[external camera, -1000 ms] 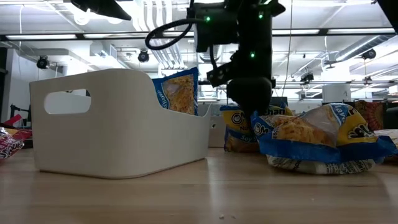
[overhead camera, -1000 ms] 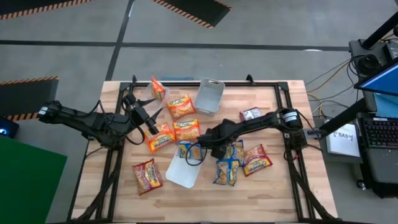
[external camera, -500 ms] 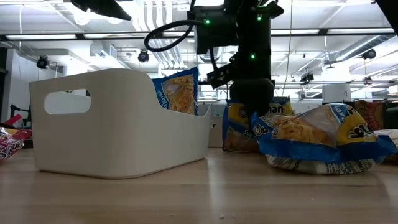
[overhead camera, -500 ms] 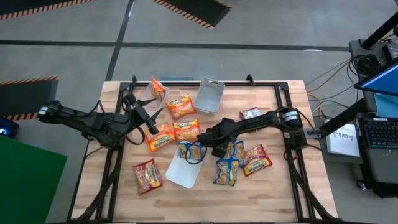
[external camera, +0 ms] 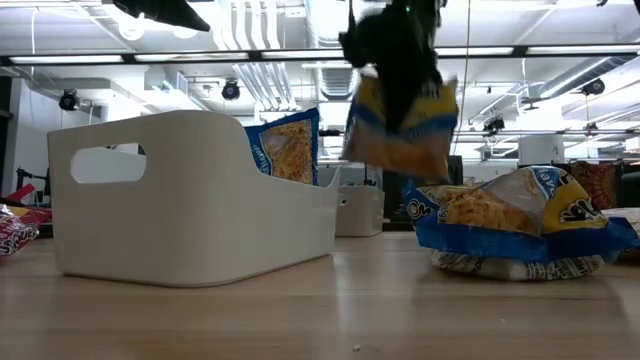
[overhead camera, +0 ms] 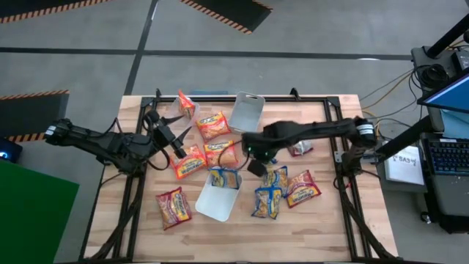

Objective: Sort Maruchan noodles
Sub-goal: Put the blue noodle pack into the white bin

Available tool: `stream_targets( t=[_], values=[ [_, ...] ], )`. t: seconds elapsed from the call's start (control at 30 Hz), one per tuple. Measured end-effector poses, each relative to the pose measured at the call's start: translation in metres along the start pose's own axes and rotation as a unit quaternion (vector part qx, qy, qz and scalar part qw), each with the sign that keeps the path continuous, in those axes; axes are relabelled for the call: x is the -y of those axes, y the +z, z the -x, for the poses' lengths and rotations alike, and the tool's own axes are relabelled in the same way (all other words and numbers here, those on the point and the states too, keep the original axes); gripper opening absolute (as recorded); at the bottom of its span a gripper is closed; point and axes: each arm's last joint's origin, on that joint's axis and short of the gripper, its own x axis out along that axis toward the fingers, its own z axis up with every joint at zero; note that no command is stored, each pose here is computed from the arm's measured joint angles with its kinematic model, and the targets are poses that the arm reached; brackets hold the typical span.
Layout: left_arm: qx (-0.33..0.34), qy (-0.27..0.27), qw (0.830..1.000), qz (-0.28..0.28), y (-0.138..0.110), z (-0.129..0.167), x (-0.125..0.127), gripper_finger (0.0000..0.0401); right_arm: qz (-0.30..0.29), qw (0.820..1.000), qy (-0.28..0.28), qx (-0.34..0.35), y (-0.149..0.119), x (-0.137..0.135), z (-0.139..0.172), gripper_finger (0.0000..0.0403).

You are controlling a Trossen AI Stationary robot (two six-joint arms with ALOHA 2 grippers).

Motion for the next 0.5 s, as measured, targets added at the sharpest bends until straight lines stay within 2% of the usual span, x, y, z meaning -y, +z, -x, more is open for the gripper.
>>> stream_targets(
  t=[0.13,0.27,0.5],
  values=[
    [0.001,0.000,1.000,0.002,0.000,0.001,-0.001,0.0196,-0.042,0.995,0.090,-0.001,0.007,-0.005,0.024,0.0012],
    [0.002,0.001,1.000,0.003,0.000,0.002,-0.003,0.0196,-0.058,0.985,0.161,-0.014,0.010,-0.016,0.045,0.0012],
    [0.002,0.001,1.000,0.007,-0.001,0.004,-0.006,0.0196,-0.067,0.977,0.201,0.018,0.013,-0.033,0.068,0.0012]
  ],
)
